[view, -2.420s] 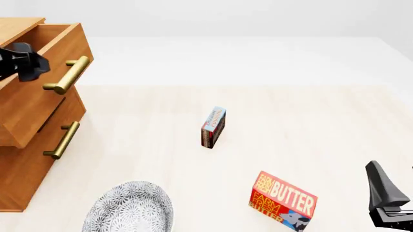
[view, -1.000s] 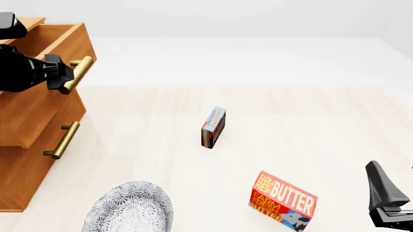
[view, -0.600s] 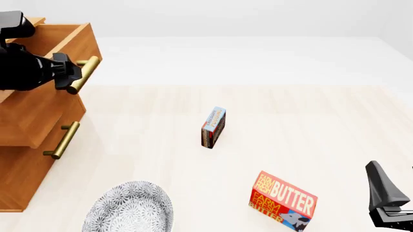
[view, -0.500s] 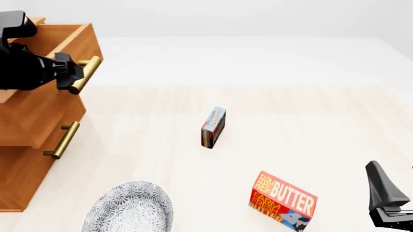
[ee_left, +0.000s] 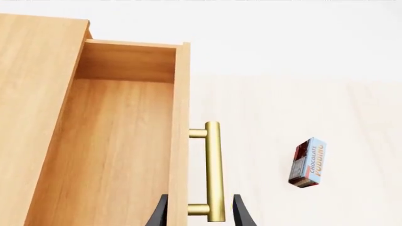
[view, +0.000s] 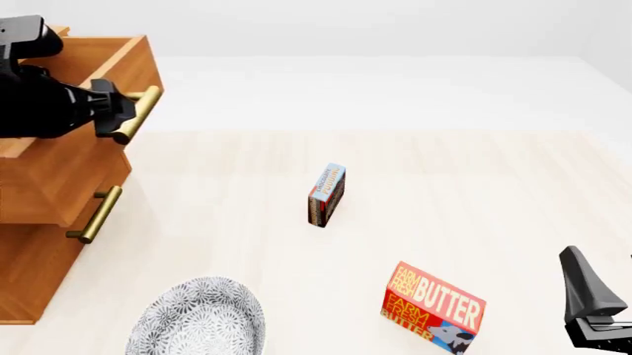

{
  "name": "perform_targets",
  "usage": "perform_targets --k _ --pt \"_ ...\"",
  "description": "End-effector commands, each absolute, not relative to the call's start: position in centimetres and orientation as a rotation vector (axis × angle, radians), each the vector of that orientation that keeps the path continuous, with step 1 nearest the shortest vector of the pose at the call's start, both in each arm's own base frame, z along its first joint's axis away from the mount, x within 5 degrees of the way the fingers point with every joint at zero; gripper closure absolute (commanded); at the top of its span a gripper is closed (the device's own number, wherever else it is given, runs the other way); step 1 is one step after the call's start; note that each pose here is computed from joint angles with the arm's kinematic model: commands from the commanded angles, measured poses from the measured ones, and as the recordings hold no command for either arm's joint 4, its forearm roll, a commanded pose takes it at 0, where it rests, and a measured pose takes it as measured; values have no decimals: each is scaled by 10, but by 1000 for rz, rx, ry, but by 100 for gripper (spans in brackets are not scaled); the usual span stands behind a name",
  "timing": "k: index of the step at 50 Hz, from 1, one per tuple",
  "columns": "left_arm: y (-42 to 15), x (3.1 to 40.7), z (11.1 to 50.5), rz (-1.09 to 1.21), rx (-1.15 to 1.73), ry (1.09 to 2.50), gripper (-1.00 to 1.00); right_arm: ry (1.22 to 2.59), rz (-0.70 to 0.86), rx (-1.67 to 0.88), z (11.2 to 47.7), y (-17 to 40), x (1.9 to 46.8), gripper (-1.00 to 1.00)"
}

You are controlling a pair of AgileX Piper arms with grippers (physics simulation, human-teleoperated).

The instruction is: Put the chocolate pudding in the top drawer of the cabinet and close it.

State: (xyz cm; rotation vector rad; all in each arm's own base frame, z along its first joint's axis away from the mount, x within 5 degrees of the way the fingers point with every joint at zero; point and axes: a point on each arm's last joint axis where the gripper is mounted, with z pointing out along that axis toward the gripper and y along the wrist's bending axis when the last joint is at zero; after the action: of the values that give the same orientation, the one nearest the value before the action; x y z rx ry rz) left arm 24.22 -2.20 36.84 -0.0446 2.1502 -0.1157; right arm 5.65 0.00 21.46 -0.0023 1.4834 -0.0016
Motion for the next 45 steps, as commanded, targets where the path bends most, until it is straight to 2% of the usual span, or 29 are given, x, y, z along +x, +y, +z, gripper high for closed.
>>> perform_targets --k 1,45 --pt "-29 244 362 -139 1 2159 -100 1483 -2 -2 215 0 57 -100" --pt "-53 255 357 -209 49 2161 -100 1483 -2 -2 215 0 57 -100"
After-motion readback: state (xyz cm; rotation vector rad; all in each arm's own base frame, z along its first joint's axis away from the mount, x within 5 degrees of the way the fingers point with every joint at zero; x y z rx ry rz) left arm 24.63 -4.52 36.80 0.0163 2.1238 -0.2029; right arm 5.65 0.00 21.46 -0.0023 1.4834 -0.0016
